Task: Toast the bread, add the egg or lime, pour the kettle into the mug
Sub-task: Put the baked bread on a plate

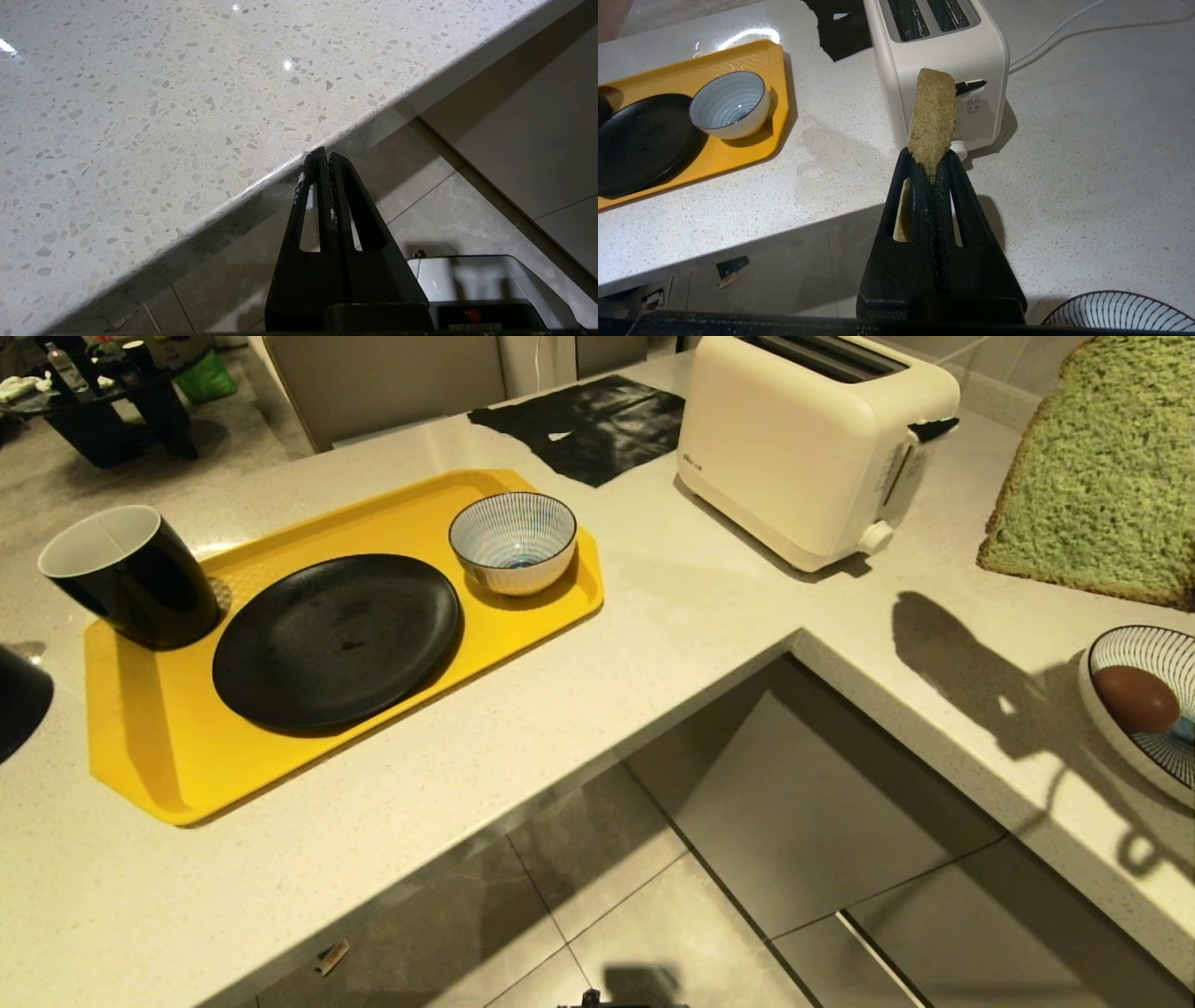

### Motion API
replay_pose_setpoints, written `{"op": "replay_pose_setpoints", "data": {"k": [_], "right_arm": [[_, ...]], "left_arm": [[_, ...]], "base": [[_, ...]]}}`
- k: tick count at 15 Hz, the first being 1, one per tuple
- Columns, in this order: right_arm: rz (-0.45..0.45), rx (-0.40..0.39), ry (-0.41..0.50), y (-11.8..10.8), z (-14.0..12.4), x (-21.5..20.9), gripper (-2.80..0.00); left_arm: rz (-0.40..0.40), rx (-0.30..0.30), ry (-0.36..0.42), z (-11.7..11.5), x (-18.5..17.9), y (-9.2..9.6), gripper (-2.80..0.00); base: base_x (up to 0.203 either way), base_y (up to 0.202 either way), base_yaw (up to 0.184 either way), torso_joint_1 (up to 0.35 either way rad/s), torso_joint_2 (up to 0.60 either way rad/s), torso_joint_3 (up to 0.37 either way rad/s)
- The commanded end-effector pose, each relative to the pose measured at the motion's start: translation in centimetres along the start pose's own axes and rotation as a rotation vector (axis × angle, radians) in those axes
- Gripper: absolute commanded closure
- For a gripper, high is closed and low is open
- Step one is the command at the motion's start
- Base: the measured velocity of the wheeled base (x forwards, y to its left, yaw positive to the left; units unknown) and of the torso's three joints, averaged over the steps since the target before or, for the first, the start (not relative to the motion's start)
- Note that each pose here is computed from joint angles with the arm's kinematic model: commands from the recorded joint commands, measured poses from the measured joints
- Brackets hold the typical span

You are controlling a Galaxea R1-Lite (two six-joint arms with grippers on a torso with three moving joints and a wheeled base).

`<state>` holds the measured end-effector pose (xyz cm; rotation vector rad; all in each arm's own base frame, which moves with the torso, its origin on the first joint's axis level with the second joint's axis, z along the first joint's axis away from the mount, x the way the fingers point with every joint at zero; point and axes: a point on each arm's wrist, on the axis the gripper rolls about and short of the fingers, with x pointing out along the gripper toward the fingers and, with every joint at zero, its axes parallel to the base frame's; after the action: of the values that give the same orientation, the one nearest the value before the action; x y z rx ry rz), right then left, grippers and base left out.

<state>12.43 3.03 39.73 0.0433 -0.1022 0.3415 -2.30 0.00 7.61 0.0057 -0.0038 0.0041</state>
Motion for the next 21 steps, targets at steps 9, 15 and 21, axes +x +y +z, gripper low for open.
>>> {"op": "replay_pose_setpoints", "data": {"k": [9,15,21], "right_arm": [[0.002,-0.001,-0.004,0.02,0.05,-0.12,0.00],[0.002,0.001,0.000,0.02,-0.02,-0.04,0.00],[0.001,0.002,0.002,0.01,-0.10,-0.01,0.00]], "left_arm": [[0.001,0.000,0.001,0.00,0.01,0.00,0.00],[0.002,0.000,0.001,0.00,0.01,0.00,0.00],[0.001,0.000,0.001,0.00,0.01,0.00,0.00]], "base": [[0.000,0.000,0.000,0.000,0.00,0.000],[0.000,0.000,0.000,0.000,0.00,0.000],[-0.001,-0.006,0.148,0.004,0.00,0.003]]}}
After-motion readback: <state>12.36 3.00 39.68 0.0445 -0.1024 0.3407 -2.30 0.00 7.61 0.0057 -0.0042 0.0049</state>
